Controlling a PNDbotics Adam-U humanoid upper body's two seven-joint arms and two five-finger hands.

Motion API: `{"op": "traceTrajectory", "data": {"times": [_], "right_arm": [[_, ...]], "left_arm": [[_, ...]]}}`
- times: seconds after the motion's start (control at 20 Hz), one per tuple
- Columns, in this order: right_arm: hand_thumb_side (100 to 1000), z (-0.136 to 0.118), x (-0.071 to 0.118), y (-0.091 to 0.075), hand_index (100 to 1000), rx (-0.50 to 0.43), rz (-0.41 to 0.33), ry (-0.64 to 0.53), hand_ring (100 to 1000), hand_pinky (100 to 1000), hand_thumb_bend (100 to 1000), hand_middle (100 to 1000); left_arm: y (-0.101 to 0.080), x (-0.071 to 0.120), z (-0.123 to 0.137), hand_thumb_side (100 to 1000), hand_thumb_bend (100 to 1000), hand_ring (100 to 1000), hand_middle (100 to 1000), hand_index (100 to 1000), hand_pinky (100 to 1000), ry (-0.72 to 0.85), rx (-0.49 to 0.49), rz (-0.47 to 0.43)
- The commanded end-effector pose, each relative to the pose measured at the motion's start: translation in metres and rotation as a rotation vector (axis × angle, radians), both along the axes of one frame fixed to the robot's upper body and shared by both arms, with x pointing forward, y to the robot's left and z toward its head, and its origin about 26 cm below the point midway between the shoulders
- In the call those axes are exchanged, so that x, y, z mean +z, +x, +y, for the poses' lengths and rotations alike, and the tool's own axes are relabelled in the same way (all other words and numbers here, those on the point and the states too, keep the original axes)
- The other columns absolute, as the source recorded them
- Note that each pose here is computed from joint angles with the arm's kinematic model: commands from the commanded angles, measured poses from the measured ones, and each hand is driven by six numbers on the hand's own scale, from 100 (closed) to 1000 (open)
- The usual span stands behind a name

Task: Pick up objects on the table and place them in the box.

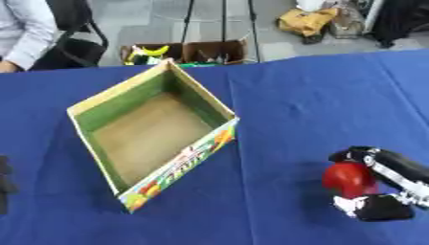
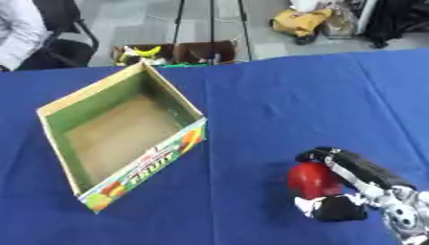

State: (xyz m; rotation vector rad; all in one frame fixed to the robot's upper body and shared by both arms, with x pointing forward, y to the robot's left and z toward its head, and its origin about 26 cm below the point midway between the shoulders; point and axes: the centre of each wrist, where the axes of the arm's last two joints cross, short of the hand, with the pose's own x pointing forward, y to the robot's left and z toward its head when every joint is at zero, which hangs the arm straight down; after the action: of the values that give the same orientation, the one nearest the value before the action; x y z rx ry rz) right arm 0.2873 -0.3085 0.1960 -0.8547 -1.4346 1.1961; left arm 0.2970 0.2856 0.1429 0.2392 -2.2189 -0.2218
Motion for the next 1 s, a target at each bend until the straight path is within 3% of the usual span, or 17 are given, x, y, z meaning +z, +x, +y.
{"op": "traceTrajectory", "data": {"times": [0.05, 0.55, 1.0], "right_arm": [[171, -0.001, 0.013, -0.001, 860, 0.004, -0.067, -0.029, 429, 432, 100, 793], [221, 0.002, 0.039, 0.004, 808, 0.082, -0.237, -0.156, 439, 428, 100, 780], [254, 0.017, 0.082, 0.01, 790, 0.2, -0.393, -0.26, 444, 432, 100, 777]], "left_arm": [[-0.001, 0.007, 0.001, 830, 100, 409, 500, 657, 206, 0.017, -0.006, -0.022], [-0.001, 0.006, 0.001, 831, 100, 410, 500, 656, 208, 0.019, -0.008, -0.018], [-0.001, 0.005, 0.0, 831, 100, 410, 500, 657, 209, 0.023, -0.015, -0.012]]}}
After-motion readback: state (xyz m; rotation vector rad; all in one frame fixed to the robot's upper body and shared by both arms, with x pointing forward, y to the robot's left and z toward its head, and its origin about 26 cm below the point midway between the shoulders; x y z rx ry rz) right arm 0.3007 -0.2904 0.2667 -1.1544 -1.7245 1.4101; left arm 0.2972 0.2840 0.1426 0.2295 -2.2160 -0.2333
